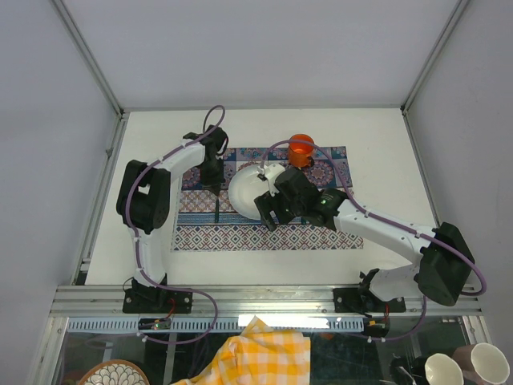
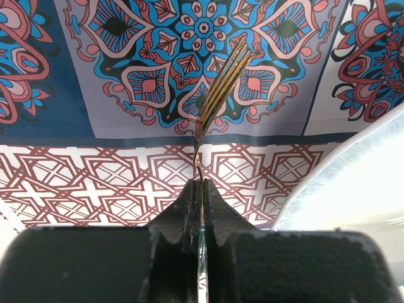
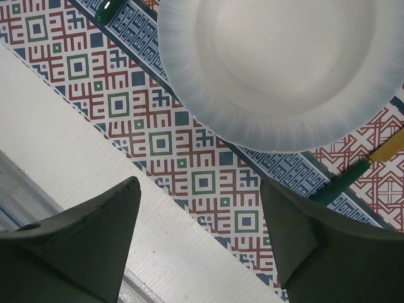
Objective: Set the dinner table for one person
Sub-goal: Move the fork onto the napkin.
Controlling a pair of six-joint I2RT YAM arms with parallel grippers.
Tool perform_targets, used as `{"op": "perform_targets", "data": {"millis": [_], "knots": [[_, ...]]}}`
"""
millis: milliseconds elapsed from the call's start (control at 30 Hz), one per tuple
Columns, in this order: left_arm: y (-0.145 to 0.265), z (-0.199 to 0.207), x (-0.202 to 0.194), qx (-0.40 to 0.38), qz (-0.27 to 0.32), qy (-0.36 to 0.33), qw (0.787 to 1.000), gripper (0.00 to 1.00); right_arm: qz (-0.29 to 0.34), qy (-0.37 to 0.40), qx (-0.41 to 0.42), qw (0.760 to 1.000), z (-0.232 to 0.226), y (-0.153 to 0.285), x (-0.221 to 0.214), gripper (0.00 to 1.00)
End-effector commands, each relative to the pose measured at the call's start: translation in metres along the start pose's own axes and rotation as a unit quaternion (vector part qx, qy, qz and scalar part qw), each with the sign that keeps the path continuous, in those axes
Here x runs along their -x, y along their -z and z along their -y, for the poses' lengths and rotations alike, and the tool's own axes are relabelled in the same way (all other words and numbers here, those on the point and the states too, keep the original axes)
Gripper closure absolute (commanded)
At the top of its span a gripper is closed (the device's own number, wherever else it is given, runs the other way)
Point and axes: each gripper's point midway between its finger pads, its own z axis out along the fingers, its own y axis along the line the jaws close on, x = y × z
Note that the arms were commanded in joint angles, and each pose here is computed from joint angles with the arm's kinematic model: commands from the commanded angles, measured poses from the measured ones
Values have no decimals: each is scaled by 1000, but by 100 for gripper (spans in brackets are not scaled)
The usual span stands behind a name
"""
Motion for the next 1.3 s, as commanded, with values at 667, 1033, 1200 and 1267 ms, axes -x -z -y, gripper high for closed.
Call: {"op": "perform_targets", "data": {"millis": [667, 1033, 1200, 1267], "knots": [[-4, 6, -2, -13, -1, -1, 1000, 100, 29, -2, -1, 1000, 0, 2, 21, 21], [-6, 4, -7, -9, -4, 5, 1000, 100, 25, -3, 2, 1000, -1, 0, 19, 20], [-5, 5, -6, -9, -2, 6, 1000, 79, 23, -3, 3, 1000, -1, -1, 19, 20], [-5, 5, -7, -8, -2, 6, 1000, 59, 21, -4, 4, 1000, -1, -2, 18, 21]]}}
